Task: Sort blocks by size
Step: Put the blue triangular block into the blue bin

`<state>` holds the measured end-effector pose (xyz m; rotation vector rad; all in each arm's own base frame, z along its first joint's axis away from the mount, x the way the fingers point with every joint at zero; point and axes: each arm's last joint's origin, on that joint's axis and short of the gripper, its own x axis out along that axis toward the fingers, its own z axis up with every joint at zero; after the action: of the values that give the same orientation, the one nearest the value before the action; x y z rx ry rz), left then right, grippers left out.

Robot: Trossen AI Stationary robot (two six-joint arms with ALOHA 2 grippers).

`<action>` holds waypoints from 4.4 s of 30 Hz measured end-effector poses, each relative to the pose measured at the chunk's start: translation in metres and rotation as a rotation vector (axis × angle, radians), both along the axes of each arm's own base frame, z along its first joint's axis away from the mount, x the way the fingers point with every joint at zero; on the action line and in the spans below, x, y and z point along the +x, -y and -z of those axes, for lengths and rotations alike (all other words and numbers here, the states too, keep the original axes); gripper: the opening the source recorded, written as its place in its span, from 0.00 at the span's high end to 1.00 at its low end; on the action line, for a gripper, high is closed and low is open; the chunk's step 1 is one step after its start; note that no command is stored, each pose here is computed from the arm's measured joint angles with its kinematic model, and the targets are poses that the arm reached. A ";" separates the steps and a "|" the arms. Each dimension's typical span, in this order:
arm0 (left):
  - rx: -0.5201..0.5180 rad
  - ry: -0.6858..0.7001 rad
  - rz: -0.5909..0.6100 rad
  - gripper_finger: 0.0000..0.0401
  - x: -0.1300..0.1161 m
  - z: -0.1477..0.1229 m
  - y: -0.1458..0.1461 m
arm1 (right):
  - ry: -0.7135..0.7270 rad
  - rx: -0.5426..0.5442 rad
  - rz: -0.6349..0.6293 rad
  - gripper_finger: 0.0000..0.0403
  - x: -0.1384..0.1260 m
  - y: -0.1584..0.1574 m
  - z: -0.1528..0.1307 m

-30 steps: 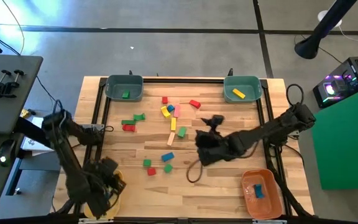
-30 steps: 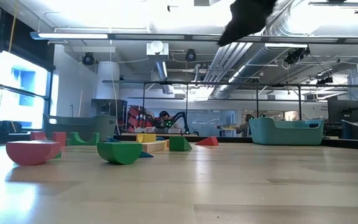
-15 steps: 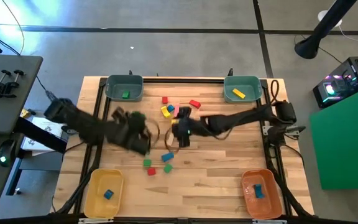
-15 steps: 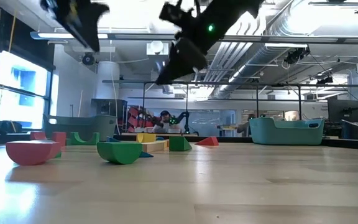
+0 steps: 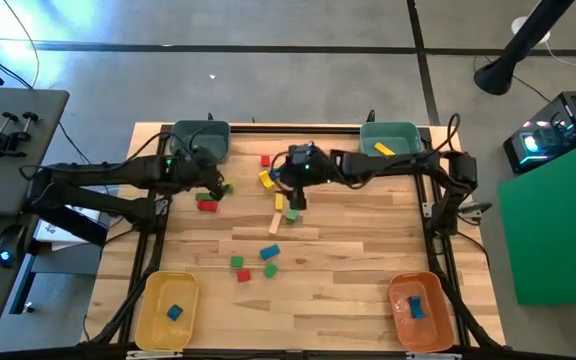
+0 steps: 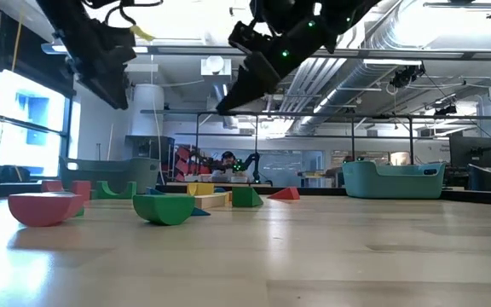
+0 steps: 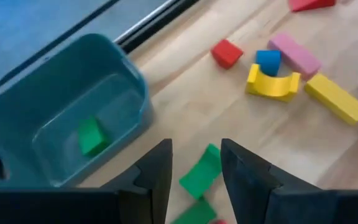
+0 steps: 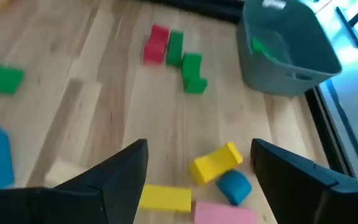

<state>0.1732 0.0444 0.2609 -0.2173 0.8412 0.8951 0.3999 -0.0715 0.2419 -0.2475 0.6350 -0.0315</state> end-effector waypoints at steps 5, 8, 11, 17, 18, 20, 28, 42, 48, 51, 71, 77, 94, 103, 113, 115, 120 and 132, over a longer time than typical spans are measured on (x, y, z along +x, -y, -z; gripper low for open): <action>0.065 0.005 0.081 0.70 0.007 -0.002 -0.006 | 0.056 0.002 0.012 0.30 0.000 0.013 -0.004; 0.108 -0.004 0.133 0.70 0.009 -0.010 -0.008 | 0.092 -0.029 0.011 0.30 0.001 0.020 -0.008; 0.120 -0.011 0.163 0.70 0.009 -0.027 -0.009 | 0.162 -0.051 0.022 0.30 0.003 0.027 -0.014; 0.158 0.027 0.129 0.70 0.005 -0.061 -0.017 | 0.281 0.090 0.141 0.30 0.002 0.044 -0.022; 0.168 0.026 0.122 0.70 0.004 -0.064 -0.020 | 0.284 0.116 0.152 0.30 0.001 0.046 -0.022; 0.181 0.020 0.105 0.70 0.002 -0.066 -0.025 | 0.275 0.136 0.165 0.30 0.000 0.048 -0.021; 0.071 -0.017 0.031 0.70 0.000 -0.025 -0.021 | 0.224 0.185 0.152 0.30 0.013 0.030 -0.002; -0.059 0.219 0.361 0.70 0.019 -0.013 0.071 | -0.083 0.045 0.170 0.30 0.006 -0.122 0.030; -0.083 0.228 0.542 0.70 0.017 -0.010 0.109 | -0.055 -0.020 0.203 0.30 -0.001 -0.157 0.029; -0.093 0.216 0.518 0.70 0.022 -0.002 0.120 | -0.065 -0.075 0.263 0.30 -0.008 -0.164 0.029; -0.114 -0.038 0.634 0.58 0.096 0.118 0.171 | -0.061 -0.114 0.433 0.30 -0.057 -0.199 0.000; -0.088 -0.073 0.667 0.41 0.103 0.140 0.175 | -0.062 -0.114 0.436 0.30 -0.056 -0.196 0.000; -0.174 0.069 0.446 0.37 0.117 0.151 0.164 | -0.054 -0.088 0.456 0.30 -0.055 -0.195 0.001; -0.157 0.055 0.404 0.53 0.117 0.159 0.163 | -0.056 -0.093 0.450 0.30 -0.055 -0.195 0.000; -0.186 -0.027 0.322 0.75 0.098 0.136 0.150 | -0.079 -0.109 0.382 0.30 -0.072 -0.209 -0.011; -0.159 -0.021 0.299 0.75 0.091 0.114 0.144 | -0.040 -0.135 0.412 0.30 -0.083 -0.212 -0.021; 0.020 -0.014 0.184 0.75 0.067 0.048 0.112 | 0.062 -0.205 0.505 0.30 -0.105 -0.217 -0.038; 0.034 -0.237 -0.159 0.75 0.025 -0.014 -0.043 | 0.019 -0.277 0.549 0.30 -0.113 -0.209 -0.035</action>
<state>0.1980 0.0877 0.2749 -0.1516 1.0380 1.0975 0.2868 0.1376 0.2772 -0.3329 0.6635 -0.6523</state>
